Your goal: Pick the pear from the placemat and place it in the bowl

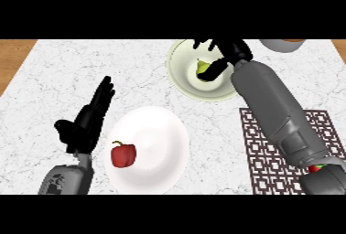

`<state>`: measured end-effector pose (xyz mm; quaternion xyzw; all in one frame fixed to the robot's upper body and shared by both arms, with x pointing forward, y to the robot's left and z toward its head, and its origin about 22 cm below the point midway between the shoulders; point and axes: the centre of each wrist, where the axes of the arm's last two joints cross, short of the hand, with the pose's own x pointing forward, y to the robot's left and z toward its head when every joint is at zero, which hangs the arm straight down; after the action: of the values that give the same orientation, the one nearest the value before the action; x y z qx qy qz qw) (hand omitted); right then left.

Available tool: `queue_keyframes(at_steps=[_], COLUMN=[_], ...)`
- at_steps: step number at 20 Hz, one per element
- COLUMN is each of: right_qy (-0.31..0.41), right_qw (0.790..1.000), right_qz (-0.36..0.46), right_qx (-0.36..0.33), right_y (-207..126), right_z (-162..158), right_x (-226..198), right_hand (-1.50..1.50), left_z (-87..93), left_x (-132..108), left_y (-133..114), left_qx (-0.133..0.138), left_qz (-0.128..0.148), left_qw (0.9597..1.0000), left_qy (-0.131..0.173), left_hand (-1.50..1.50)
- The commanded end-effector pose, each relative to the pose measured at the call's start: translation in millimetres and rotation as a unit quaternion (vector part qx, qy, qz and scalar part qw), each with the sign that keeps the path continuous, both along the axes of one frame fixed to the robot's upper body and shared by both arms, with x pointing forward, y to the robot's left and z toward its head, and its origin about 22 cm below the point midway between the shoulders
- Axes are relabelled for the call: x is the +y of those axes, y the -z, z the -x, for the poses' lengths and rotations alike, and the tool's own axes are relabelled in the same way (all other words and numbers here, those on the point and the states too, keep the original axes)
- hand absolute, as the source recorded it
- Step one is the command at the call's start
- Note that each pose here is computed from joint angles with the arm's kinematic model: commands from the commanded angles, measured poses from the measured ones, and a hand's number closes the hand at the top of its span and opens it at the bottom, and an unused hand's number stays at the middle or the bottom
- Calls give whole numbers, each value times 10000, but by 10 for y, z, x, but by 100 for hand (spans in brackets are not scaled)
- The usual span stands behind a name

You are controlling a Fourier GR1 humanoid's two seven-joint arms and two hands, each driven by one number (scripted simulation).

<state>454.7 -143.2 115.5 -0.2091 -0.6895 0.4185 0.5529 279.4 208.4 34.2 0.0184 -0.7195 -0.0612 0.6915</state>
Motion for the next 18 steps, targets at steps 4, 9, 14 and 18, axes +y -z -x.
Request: queue_keyframes(at_steps=[4, 9, 14, 18], right_qy=[-441, -219, 20, 28], right_qw=[9910, 9773, 9682, 9580], right_qz=[-1248, -1997, -2487, -2869], right_qx=[-181, -674, -248, 28], right_y=[0, -142, -209, -318], right_z=[-54, -78, -123, -143], right_x=[-45, -273, -543, -953], right_hand=[-150, -150, -150, -150], left_z=[24, 108, 63, 137], left_x=[-21, 51, 22, 99], left_y=[-26, 21, -29, 2], left_qx=[21, 85, 98, 19], left_qz=[34, -32, -38, 18], left_qw=[9999, 9998, 9999, 10000], left_qy=[139, -158, -45, -96], left_hand=[0, 0, 0, 0])
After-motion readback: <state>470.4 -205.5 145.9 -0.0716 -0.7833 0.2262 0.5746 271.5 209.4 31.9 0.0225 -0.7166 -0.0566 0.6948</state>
